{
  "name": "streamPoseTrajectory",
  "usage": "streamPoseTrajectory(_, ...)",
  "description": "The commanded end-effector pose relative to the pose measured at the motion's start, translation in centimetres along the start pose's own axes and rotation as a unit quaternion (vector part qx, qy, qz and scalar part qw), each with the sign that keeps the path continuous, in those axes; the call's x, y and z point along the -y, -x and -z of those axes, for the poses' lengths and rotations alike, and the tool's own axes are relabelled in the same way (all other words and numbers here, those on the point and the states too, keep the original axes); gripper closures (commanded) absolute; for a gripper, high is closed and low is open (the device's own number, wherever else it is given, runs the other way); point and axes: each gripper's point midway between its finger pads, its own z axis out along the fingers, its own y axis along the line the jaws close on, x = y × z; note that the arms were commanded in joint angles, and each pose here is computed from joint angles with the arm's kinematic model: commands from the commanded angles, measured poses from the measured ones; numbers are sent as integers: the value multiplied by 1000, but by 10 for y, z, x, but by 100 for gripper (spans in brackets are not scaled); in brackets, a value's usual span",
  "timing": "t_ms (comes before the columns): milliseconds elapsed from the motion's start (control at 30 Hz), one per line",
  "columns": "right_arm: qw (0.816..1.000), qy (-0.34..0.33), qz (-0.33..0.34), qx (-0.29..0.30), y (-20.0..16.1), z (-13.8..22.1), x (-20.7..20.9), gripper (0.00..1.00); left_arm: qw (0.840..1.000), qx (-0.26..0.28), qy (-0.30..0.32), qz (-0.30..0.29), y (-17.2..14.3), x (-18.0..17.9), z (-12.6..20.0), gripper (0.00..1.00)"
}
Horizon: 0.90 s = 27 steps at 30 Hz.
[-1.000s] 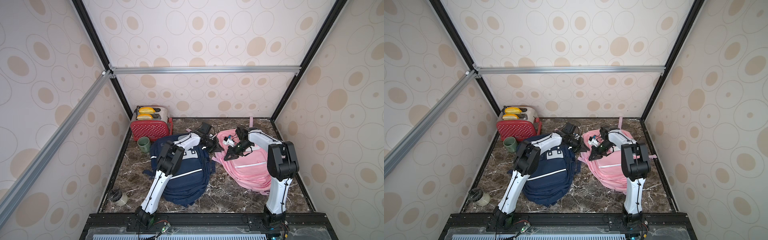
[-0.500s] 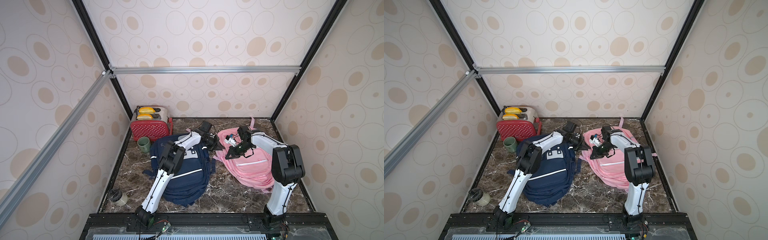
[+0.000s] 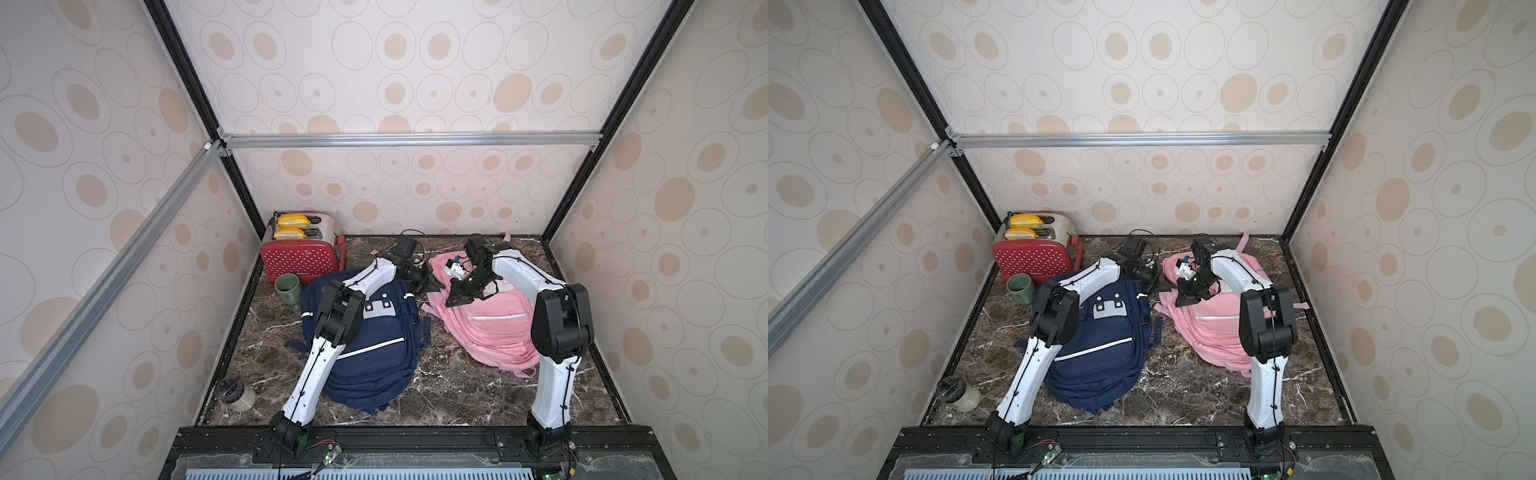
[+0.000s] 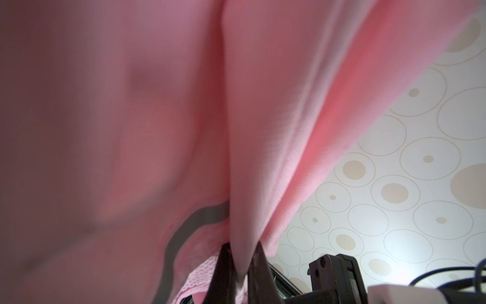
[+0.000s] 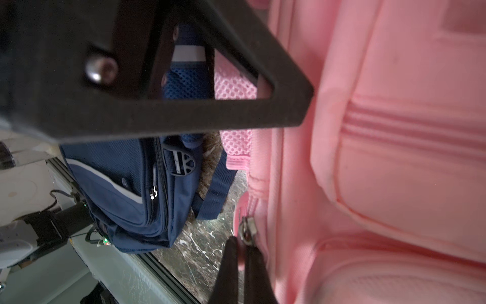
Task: Zip up the backpack
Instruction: Zip the zipper on the backpack.
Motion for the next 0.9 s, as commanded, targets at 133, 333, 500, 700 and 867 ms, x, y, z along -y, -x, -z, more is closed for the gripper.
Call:
streamPoseTrajectory(133,951,187,-231,-84,-43,25,-69,100,975,214,43,-42,101,-17,62,100)
streamPoseTrajectory(333,931,207,-271,-132,-33,22,-82,100,975,205,57,-63,90,-16,55,100)
streamPoseTrajectory(500,942,147,-265,-143,-57,33,-78,100,972,215,70,-62,94,-24,62,100)
streamPoseTrajectory(700,936,107,-269,-199,-137,16,-77,100,971,230,47,-32,122,-30,70,100)
streamPoseTrajectory(867,940,58,-251,-224,-189,15,-56,100,970,241,34,-21,141,-35,89,100)
